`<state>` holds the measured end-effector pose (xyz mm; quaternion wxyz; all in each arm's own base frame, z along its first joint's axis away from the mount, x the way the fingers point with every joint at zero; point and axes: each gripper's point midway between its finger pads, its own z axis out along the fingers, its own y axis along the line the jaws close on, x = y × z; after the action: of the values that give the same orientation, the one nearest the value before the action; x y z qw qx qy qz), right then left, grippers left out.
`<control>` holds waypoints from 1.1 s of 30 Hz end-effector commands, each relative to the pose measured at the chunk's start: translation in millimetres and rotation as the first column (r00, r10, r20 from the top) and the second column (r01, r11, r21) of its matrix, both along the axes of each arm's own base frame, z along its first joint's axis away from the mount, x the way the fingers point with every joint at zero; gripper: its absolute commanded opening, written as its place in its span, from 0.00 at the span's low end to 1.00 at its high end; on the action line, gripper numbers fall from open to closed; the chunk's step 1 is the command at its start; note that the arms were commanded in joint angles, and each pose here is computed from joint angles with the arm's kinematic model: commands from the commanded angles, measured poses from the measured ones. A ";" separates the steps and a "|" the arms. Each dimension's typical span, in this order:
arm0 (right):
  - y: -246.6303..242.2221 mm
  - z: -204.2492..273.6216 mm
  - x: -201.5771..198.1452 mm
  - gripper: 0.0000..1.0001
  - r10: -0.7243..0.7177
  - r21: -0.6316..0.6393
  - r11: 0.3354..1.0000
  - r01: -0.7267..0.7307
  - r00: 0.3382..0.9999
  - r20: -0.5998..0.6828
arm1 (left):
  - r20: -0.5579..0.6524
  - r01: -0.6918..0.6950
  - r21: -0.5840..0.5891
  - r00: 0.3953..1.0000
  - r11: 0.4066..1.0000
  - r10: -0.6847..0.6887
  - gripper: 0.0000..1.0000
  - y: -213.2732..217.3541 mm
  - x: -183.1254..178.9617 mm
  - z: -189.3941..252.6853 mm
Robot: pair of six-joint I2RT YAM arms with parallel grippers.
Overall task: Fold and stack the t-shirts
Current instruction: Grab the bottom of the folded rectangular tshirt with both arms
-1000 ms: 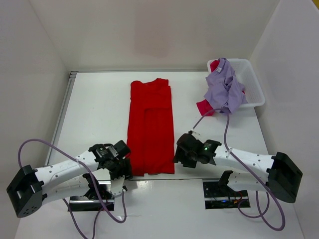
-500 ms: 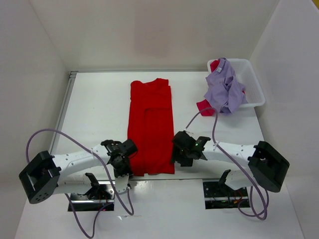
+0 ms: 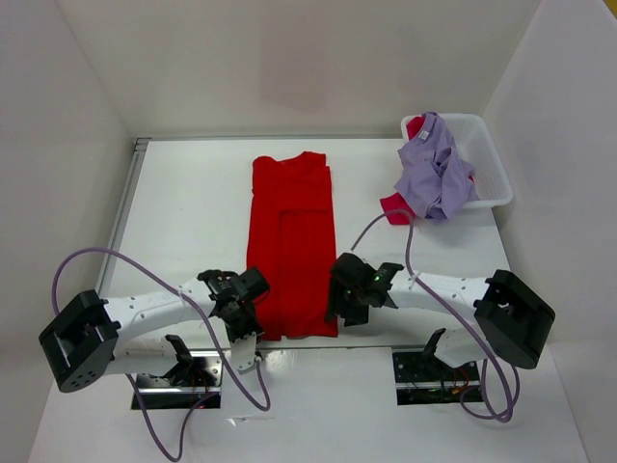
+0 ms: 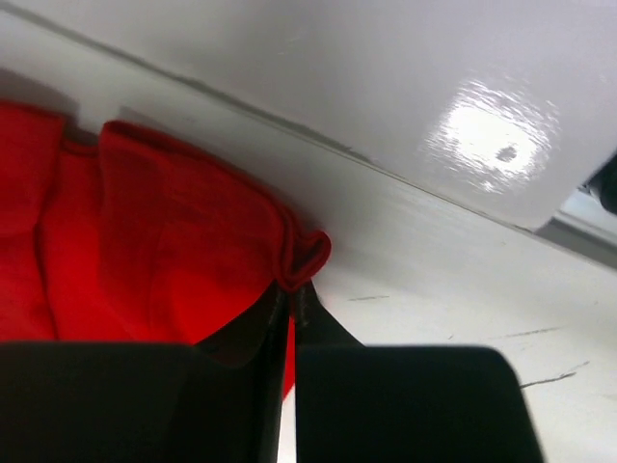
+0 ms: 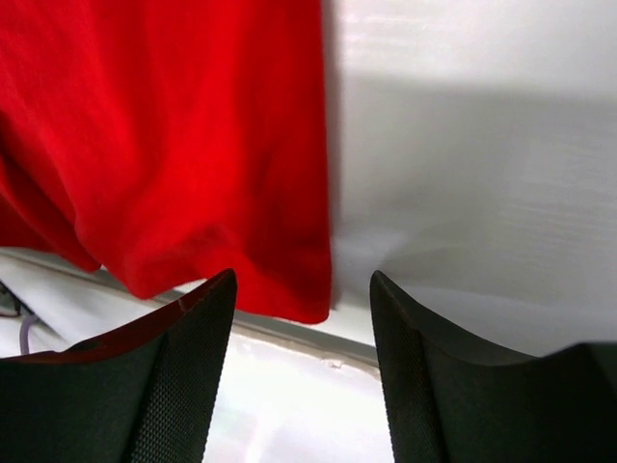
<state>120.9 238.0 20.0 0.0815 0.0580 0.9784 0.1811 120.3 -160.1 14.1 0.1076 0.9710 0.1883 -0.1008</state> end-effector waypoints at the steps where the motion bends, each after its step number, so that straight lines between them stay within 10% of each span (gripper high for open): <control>1: 6.2 2.2 -6.0 0.62 0.040 0.036 0.999 -0.039 0.999 -0.030 | -0.035 -0.088 -0.074 0.996 0.993 0.086 0.05 -19.3 2.0 12.0; 13: 8.9 -14.2 -10.3 0.30 0.096 0.021 0.995 -0.095 0.992 -0.085 | -0.105 -0.309 -0.149 0.949 0.939 0.296 0.03 -27.4 6.9 37.7; 15: 8.1 -16.4 -10.9 0.30 0.095 0.014 0.995 -0.094 0.991 -0.091 | -0.106 -0.317 -0.152 0.947 0.936 0.303 0.03 -23.1 3.0 36.1; 18: 4.3 -17.4 -16.5 0.57 0.097 -0.005 0.995 -0.098 0.987 -0.126 | -0.103 -0.316 -0.161 0.948 0.935 0.302 0.03 -21.3 1.4 36.5; 22: 0.7 -18.1 -19.3 0.59 0.096 -0.012 0.995 -0.098 0.987 -0.132 | -0.094 -0.326 -0.167 0.945 0.931 0.314 0.03 -22.0 4.2 34.8; 29: 12.3 -15.8 -15.1 0.00 0.115 0.007 0.993 -0.115 0.983 -0.142 | -0.116 -0.365 -0.157 0.930 0.918 0.350 0.03 -28.4 10.7 32.1; 33: 14.2 11.5 7.2 0.00 0.101 0.018 0.995 -0.100 0.992 -0.069 | -0.151 -0.445 -0.147 0.893 0.884 0.424 0.03 -27.5 12.9 36.7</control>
<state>109.2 254.5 13.5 0.0047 0.0186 0.9804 0.1963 134.5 -179.8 41.5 0.1890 0.9023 0.3689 -0.1185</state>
